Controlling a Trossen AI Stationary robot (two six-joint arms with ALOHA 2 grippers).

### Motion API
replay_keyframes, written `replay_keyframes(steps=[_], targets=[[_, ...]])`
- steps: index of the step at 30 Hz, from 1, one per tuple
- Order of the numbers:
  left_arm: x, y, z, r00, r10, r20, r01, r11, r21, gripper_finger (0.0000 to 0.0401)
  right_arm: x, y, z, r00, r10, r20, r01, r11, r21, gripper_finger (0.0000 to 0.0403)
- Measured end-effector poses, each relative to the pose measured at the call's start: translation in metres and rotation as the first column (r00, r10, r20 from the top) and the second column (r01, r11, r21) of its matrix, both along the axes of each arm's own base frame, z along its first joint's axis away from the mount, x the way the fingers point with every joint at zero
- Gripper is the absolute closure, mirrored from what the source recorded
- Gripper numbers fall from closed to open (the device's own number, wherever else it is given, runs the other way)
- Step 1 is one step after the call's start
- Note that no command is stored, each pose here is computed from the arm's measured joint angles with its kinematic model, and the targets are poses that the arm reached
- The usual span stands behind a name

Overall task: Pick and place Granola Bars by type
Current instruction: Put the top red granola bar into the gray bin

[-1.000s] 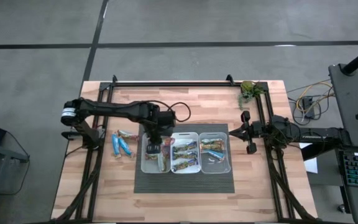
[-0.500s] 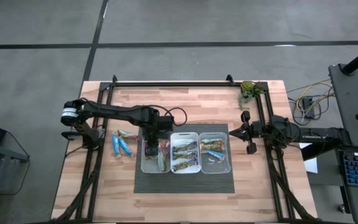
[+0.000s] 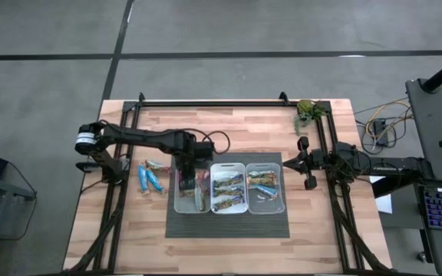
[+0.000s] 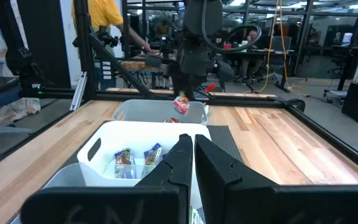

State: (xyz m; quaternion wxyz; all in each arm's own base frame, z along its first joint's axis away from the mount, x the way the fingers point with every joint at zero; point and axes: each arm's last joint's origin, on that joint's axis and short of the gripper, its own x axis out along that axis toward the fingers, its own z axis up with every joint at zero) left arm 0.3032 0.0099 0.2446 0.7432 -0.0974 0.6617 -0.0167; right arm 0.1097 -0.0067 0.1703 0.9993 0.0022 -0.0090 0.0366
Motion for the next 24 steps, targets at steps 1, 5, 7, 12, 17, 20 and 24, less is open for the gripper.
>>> replay_keyframes(steps=[1, 5, 7, 12, 17, 20, 24], targets=[[-0.0002, 0.0009, -0.0004, 1.0, 0.003, -0.002, -0.003, 1.0, 0.005, 0.0335, 0.0, 0.0, 0.0, 1.0, 0.0, 0.0, 0.0, 1.0, 0.0, 0.0394], [-0.0004, 0.0036, -0.0006, 1.0, 0.013, -0.003, -0.013, 1.0, 0.028, 0.0335, 0.0, 0.0, 0.0, 1.0, 0.0, 0.0, 0.0, 1.0, 0.0, 0.0394], [-0.0004, 0.0043, -0.0007, 1.0, 0.015, -0.004, -0.014, 0.999, 0.046, 0.0335, 0.0, 0.0, 0.0, 1.0, 0.0, 0.0, 0.0, 1.0, 0.0, 0.0394], [-0.0004, 0.0043, -0.0007, 1.0, 0.015, -0.004, -0.014, 0.999, 0.047, 0.0335, 0.0, 0.0, 0.0, 1.0, 0.0, 0.0, 0.0, 1.0, 0.0, 0.0394], [-0.0005, 0.0043, -0.0007, 1.0, 0.015, -0.005, -0.014, 0.999, 0.047, 0.0335, 0.0, 0.0, 0.0, 1.0, 0.0, 0.0, 0.0, 1.0, 0.0, 0.0394], [-0.0007, 0.0043, -0.0007, 1.0, 0.015, -0.007, -0.014, 0.999, 0.048, 0.0335, 0.0, 0.0, 0.0, 1.0, 0.0, 0.0, 0.0, 1.0, 0.0, 0.0394], [-0.0007, 0.0043, -0.0007, 1.0, 0.015, -0.007, -0.014, 0.999, 0.047, 0.0333, 0.0, 0.0, 0.0, 1.0, 0.0, 0.0, 0.0, 1.0, 0.0, 0.0394]])
